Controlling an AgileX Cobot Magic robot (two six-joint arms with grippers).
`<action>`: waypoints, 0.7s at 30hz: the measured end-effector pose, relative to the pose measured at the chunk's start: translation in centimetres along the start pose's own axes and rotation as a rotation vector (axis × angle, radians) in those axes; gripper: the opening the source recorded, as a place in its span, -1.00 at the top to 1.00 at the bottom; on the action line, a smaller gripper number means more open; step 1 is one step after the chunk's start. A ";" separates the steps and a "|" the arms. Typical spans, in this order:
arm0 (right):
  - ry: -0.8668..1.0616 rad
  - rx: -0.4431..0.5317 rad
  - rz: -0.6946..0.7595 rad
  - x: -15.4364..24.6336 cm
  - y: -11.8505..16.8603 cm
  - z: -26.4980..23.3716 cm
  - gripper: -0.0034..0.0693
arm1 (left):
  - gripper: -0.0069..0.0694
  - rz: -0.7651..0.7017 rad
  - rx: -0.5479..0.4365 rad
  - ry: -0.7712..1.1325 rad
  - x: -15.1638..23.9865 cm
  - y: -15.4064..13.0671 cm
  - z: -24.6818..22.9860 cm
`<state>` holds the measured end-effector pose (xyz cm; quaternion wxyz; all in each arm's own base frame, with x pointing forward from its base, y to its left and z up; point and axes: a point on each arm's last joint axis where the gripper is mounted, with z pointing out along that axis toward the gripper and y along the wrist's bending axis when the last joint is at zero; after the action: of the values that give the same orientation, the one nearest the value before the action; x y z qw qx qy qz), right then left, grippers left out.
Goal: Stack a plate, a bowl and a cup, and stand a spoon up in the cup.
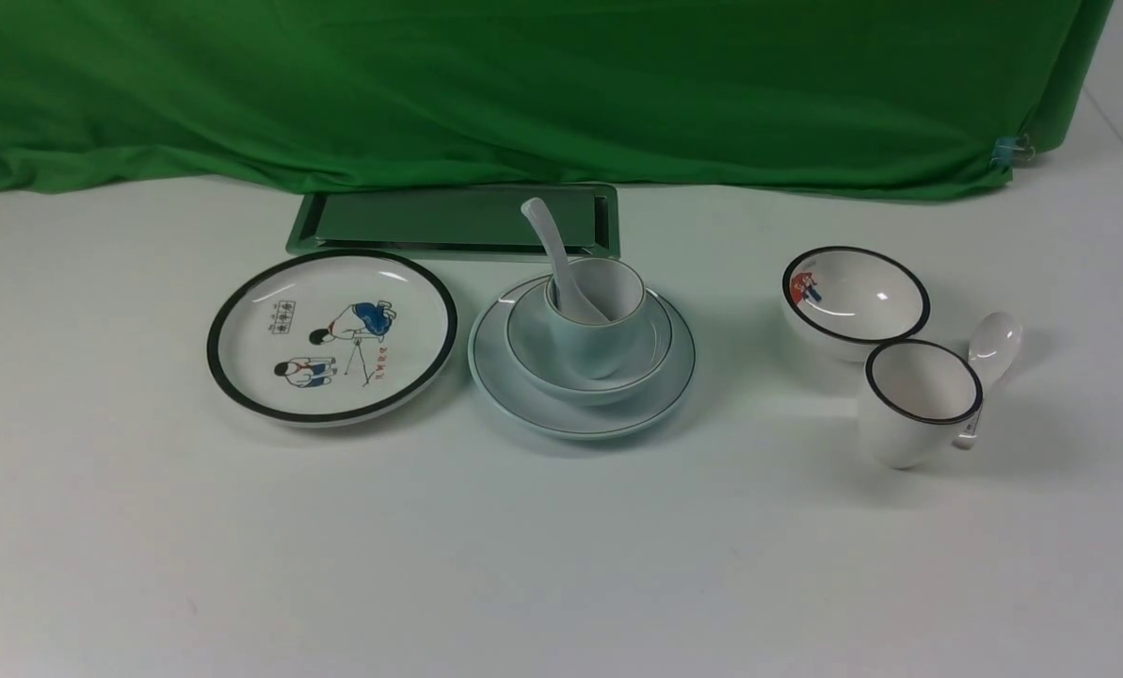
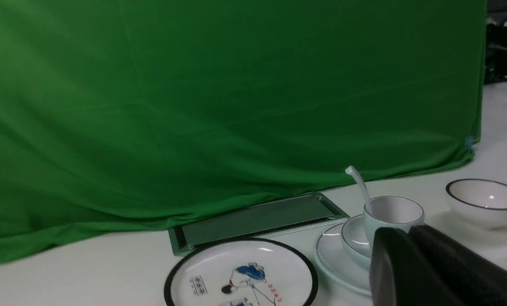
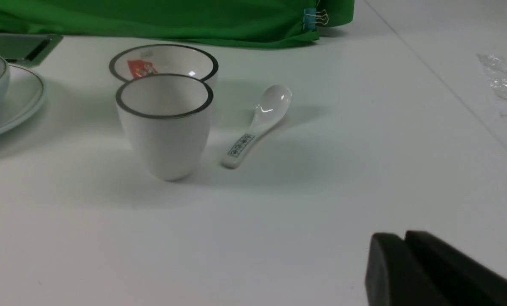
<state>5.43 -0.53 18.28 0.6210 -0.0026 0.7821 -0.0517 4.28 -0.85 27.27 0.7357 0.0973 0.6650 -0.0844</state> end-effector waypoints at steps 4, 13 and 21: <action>0.000 0.000 0.000 0.0 0.0 0.0 0.66 | 0.90 -0.056 -0.074 0.027 1.8 0.1 0.4; 0.000 0.000 0.000 0.0 0.0 0.0 0.60 | 0.90 0.019 -0.260 0.082 5.5 1.0 0.5; 0.000 0.000 0.000 0.0 0.0 0.0 0.56 | 0.90 -0.041 -0.262 0.195 7.8 0.9 0.4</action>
<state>5.43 -0.53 18.28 0.6210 -0.0026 0.7821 -0.0517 5.64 -0.02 19.54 0.6722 -0.0052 0.7403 -0.0018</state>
